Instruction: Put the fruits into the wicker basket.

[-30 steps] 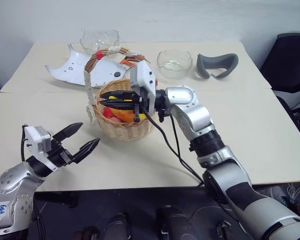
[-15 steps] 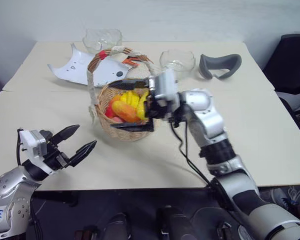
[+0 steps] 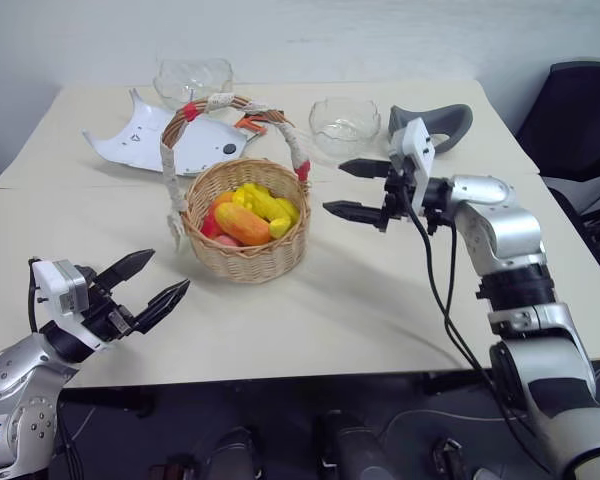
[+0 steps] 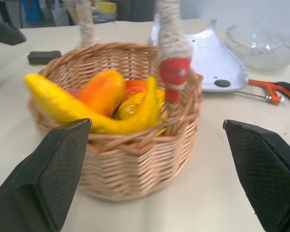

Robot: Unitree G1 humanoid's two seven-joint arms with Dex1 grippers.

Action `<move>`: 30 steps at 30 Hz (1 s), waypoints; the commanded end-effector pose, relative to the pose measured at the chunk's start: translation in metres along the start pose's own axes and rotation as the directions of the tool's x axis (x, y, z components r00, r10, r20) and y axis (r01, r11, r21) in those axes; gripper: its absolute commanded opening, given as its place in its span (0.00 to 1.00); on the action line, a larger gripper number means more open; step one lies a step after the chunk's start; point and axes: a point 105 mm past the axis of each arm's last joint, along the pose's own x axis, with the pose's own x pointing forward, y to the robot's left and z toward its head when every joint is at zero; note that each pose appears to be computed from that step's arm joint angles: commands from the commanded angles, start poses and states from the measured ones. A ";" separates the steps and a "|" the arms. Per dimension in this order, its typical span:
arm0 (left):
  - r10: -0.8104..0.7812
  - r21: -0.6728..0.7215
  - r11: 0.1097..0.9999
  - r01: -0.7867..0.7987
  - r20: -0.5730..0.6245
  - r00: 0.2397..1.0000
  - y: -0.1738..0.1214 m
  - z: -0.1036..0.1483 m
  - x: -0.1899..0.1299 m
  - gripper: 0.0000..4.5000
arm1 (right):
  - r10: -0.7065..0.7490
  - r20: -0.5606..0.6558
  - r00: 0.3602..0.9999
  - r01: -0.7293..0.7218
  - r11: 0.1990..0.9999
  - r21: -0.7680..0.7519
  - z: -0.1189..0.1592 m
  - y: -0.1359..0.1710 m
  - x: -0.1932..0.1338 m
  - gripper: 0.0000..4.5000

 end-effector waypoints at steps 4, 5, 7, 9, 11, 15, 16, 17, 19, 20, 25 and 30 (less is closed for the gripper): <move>-0.054 0.030 0.998 0.052 0.047 0.997 -0.008 0.020 0.009 1.00 | 0.148 0.045 0.988 -0.150 0.988 0.033 0.012 0.011 0.045 0.91; -0.058 0.031 0.998 0.057 0.046 0.997 -0.009 0.021 0.010 1.00 | 0.149 0.054 0.987 -0.150 0.989 0.019 0.015 0.010 0.051 0.86; -0.060 0.032 0.998 0.059 0.045 0.997 -0.010 0.022 0.012 1.00 | 0.161 0.029 0.987 -0.161 0.987 -0.003 0.014 0.011 0.058 0.72; -0.057 0.035 0.998 0.055 0.050 0.997 -0.011 0.024 0.013 1.00 | 0.185 -0.001 0.983 -0.185 0.983 -0.005 0.011 0.013 0.061 0.56; -0.056 0.038 0.998 0.054 0.053 0.997 -0.012 0.025 0.014 1.00 | 0.198 -0.004 0.980 -0.198 0.980 -0.015 0.009 0.014 0.060 0.43; -0.058 0.038 0.998 0.057 0.048 0.997 -0.015 0.024 0.015 1.00 | 0.213 -0.003 0.977 -0.213 0.974 -0.076 0.006 0.013 0.042 0.14; -0.063 0.037 0.997 0.061 0.045 0.997 -0.016 0.024 0.015 1.00 | 0.218 0.004 0.976 -0.216 0.972 -0.093 0.006 0.013 0.037 0.05; -0.072 0.035 0.997 0.070 0.042 0.997 -0.018 0.023 0.017 1.00 | 0.218 0.023 0.976 -0.215 0.972 -0.099 0.009 0.013 0.030 0.00; -0.096 0.030 0.995 0.095 0.043 0.994 -0.020 0.022 0.022 1.00 | 0.201 0.089 0.976 -0.193 0.977 -0.096 0.019 0.015 0.010 0.00; -0.104 0.027 0.994 0.103 0.044 0.994 -0.020 0.022 0.025 1.00 | 0.186 0.117 0.976 -0.176 0.980 -0.090 0.024 0.017 -0.001 0.00; -0.167 0.013 0.986 0.166 0.059 0.984 -0.020 0.021 0.042 1.00 | -0.012 0.220 0.975 0.024 0.998 -0.050 0.050 0.024 -0.056 0.00; -0.243 0.000 0.970 0.244 0.062 0.968 -0.020 0.019 0.059 1.00 | -0.372 0.162 0.914 0.384 0.922 -0.054 0.051 0.008 -0.135 0.00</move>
